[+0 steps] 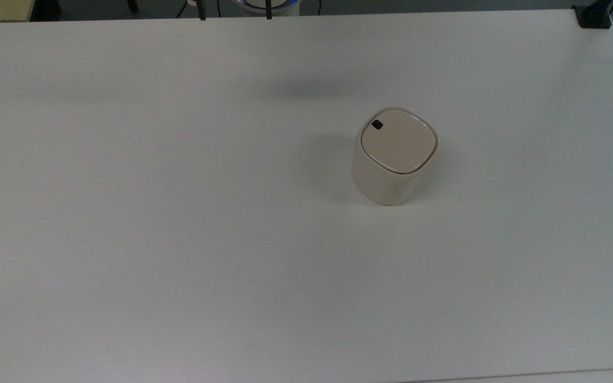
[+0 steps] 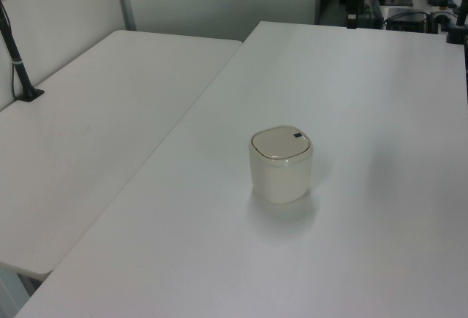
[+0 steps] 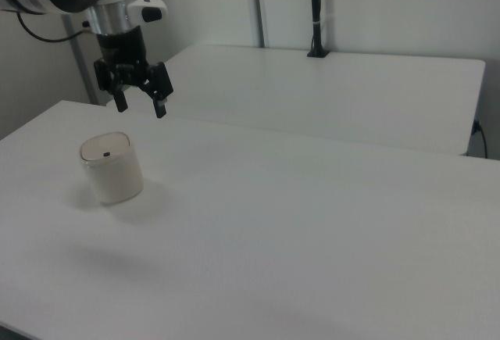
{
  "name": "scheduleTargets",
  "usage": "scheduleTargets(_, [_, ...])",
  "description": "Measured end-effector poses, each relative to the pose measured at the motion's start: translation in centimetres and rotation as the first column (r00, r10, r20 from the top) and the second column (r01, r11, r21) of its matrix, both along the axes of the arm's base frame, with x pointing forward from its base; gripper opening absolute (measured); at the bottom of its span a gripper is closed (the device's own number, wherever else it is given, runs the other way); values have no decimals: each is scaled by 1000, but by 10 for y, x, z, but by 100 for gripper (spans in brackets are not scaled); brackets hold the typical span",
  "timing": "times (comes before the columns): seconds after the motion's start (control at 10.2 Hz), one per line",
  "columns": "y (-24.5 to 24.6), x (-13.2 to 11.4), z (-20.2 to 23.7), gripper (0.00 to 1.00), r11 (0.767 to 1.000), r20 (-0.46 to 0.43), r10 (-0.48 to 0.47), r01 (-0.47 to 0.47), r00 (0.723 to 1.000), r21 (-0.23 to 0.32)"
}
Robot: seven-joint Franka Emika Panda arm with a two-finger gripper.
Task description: Open the trash bin
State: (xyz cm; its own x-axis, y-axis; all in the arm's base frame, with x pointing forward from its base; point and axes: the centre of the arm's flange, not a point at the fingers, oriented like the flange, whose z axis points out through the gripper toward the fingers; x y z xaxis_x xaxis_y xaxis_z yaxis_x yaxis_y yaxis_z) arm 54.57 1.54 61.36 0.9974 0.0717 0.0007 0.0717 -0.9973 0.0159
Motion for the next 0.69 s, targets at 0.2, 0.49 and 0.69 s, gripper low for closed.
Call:
scheduleTargets(0.2, [0, 0, -1, 96, 1000, -2, 9, -9, 1000, 0])
scheduleTargets(0.49, [0, 1, -2, 48, 999, -4, 36, -36, 999, 0])
scheduleTargets(0.69, [0, 1, -2, 18, 999, -5, 38, -38, 999, 0])
